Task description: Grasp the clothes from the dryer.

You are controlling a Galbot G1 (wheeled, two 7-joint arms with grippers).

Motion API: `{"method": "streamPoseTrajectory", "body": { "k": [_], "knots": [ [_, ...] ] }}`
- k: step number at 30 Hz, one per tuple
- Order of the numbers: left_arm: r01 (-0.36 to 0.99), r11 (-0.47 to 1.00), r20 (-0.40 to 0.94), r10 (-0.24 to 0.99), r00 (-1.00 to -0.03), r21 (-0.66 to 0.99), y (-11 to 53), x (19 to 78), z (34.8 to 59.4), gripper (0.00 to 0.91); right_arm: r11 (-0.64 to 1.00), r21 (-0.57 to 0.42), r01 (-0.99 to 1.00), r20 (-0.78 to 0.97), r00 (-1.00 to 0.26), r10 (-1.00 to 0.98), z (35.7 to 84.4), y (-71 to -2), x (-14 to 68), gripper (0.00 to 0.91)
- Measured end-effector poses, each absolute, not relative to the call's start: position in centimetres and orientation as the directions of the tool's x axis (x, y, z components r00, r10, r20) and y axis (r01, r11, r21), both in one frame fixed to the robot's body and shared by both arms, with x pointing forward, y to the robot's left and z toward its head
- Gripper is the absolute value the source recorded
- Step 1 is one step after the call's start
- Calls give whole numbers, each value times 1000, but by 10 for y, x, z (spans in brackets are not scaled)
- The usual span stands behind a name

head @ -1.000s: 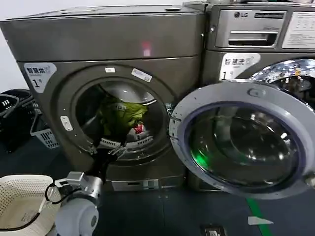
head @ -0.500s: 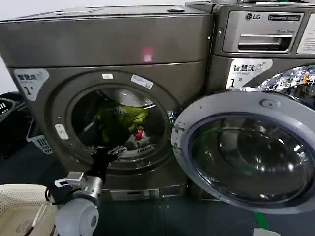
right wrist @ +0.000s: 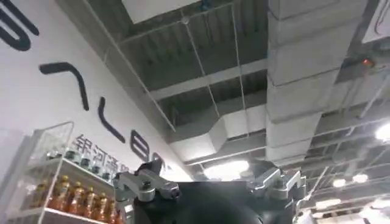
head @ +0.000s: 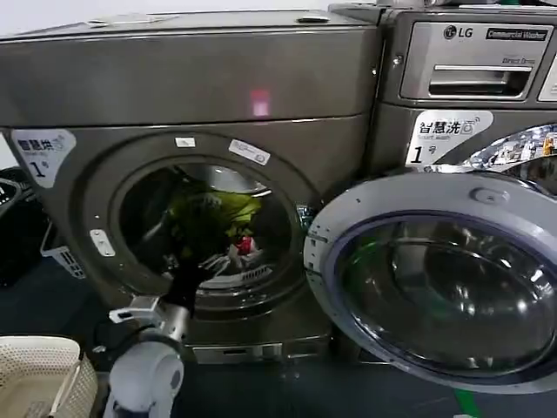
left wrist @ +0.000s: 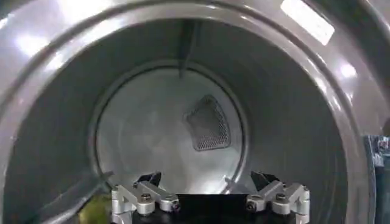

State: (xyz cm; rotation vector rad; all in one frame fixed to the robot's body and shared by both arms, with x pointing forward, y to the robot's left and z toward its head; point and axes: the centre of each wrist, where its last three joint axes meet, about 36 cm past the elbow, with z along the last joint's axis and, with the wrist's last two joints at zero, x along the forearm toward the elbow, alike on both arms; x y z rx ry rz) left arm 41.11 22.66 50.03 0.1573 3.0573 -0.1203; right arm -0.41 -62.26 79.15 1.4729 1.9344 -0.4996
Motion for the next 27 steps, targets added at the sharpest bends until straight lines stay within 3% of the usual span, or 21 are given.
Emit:
{"method": "streamPoseTrajectory", "body": {
  "k": [27],
  "knots": [
    [134,991,47,135,-990,-6,218,637,482,907,263,112,958,-711,-108,695,793,-632,-18,907]
  ]
}}
